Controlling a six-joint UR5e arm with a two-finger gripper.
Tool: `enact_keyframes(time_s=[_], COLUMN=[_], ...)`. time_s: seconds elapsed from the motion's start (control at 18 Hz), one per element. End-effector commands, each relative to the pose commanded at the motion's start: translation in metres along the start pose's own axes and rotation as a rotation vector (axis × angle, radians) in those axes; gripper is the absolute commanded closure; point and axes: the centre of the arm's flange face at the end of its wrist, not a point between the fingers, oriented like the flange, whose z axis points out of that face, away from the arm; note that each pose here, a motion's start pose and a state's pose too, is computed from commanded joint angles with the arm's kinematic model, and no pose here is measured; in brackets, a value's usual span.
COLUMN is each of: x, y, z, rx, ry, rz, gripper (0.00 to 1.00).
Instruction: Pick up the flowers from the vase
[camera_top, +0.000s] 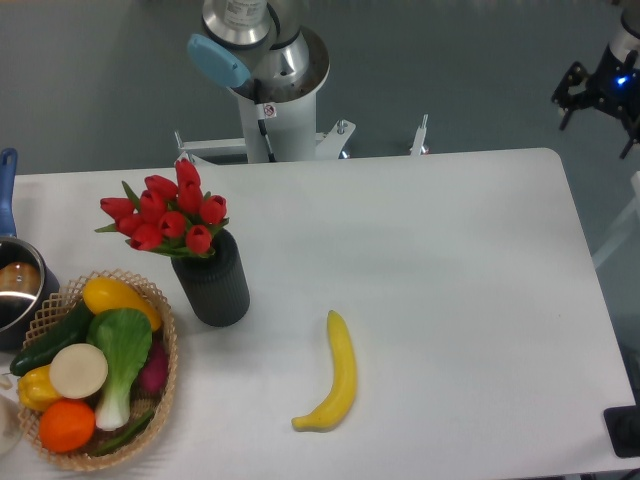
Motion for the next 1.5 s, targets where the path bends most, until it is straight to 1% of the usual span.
enact_keyframes(time_s=[0.22, 0.28, 0.33, 0.5, 0.61, 0.67, 0.72, 0.83, 1.0, 1.06, 1.17, 1.22, 1.33, 1.5], x=[0.000, 0.002, 0.004, 0.010, 0.021, 0.031, 0.043, 0.063, 0.097, 0.113, 0.149, 0.158, 0.178, 0.226], y=[-0.007, -0.014, -0.014, -0.010, -0.016, -0.025, -0.037, -0.063, -0.083, -0.096, -0.131, -0.146, -0.177, -0.221], z=[0.009, 0.018, 0.027, 0.043, 0.059, 0.062, 0.063, 0.056, 0.046, 0.044, 0.032, 0.028, 0.021, 0.031], rx=[0.002, 0.005, 0.005, -0.001, 0.014, 0.049, 0.126, 0.192, 0.304, 0.359, 0.525, 0.573, 0.622, 0.637], ry=[0.016, 0.033, 0.037, -0.015, -0.025, -0.035, -0.046, -0.048, -0.052, -0.048, -0.048, -0.042, -0.027, 0.028], rz=[0.012, 0.019, 0.020, 0.002, -0.072, -0.093, -0.099, -0.066, -0.047, -0.035, 0.002, 0.020, 0.077, 0.181], gripper=[0.00, 0.00, 0.00, 0.00, 0.00, 0.00, 0.00, 0.00, 0.00, 0.00, 0.00, 0.00, 0.00, 0.00])
